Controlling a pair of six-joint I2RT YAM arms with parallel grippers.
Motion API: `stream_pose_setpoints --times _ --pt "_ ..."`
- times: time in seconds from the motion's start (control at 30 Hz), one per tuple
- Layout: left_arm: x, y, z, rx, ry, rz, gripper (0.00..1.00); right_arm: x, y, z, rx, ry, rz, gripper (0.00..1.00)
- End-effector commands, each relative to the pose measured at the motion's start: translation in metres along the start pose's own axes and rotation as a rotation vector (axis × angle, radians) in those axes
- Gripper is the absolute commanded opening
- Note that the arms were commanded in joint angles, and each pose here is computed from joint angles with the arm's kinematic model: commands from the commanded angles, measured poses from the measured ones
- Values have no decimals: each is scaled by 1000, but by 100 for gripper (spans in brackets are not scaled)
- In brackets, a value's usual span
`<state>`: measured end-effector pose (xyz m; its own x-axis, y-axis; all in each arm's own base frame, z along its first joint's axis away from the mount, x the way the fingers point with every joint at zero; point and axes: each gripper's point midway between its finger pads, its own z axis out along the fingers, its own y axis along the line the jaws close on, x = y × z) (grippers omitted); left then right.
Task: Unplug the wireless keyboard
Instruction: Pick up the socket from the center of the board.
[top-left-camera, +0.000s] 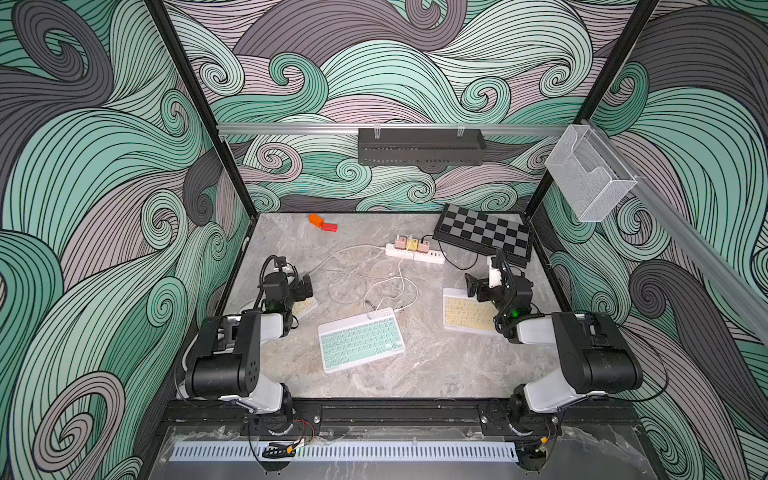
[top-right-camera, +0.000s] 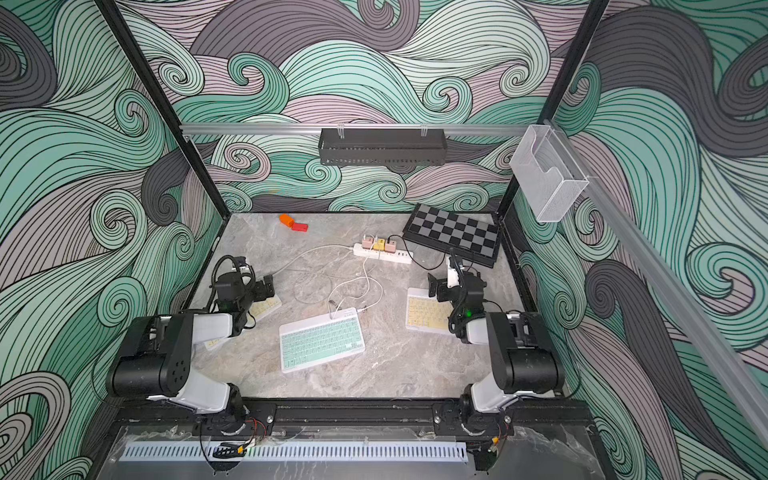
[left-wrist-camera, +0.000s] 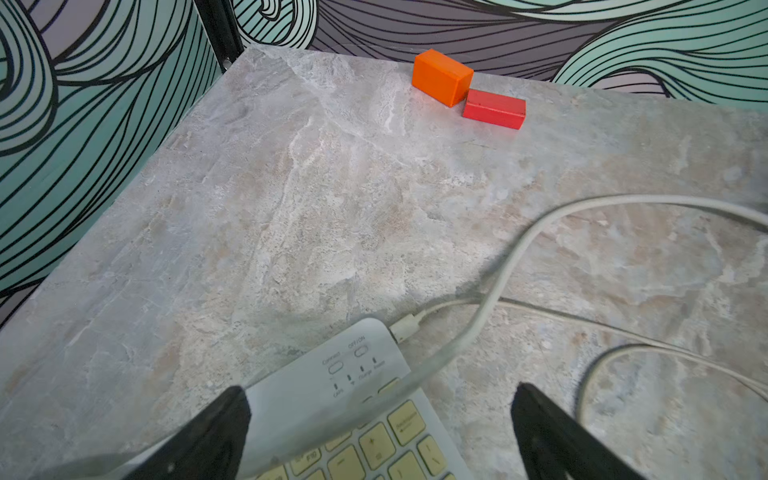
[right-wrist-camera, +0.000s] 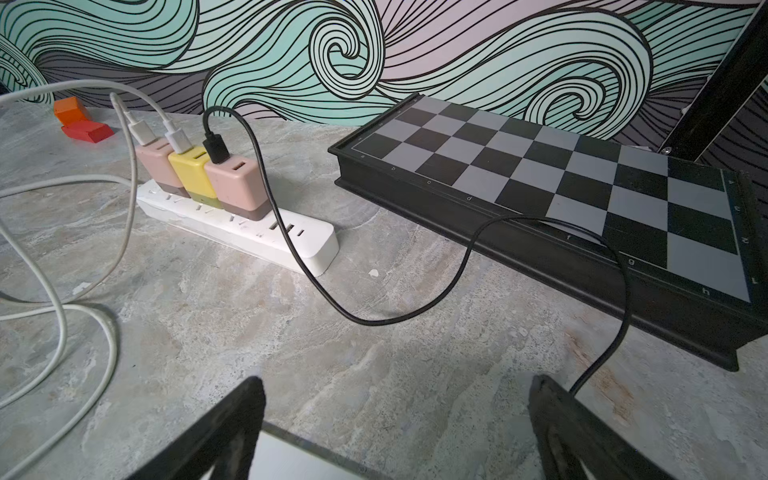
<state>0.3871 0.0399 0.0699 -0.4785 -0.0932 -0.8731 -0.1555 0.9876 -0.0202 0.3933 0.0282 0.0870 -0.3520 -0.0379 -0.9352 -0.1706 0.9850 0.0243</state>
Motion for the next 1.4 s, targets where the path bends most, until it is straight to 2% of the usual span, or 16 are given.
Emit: stream_pose_setpoints --times 0.0,0.93,1.0,1.07,1.13,1.23,1.3,1.37 --pt "-18 -3 3 4 -45 7 99 -9 2 2 -8 -29 -24 99" --pt "-17 -2 3 -2 -42 7 99 -9 -4 4 14 -21 -4 99" --pt "-20 -2 1 -12 -61 15 93 -10 -3 1 18 -32 -7 98" --pt "-31 1 -6 -55 -83 14 93 -16 -5 -3 35 -49 -3 99" --pt "-46 13 -20 -144 -64 -23 90 -26 -10 -14 70 -37 18 99" --pt "-63 18 -37 -194 -56 -79 88 -41 -29 -32 191 -29 98 98" --pt "-73 8 -45 -148 -63 -152 88 -48 -29 -39 198 -24 168 98" --pt "-75 -5 -48 -85 -29 -213 86 -52 -10 -38 89 38 221 95"
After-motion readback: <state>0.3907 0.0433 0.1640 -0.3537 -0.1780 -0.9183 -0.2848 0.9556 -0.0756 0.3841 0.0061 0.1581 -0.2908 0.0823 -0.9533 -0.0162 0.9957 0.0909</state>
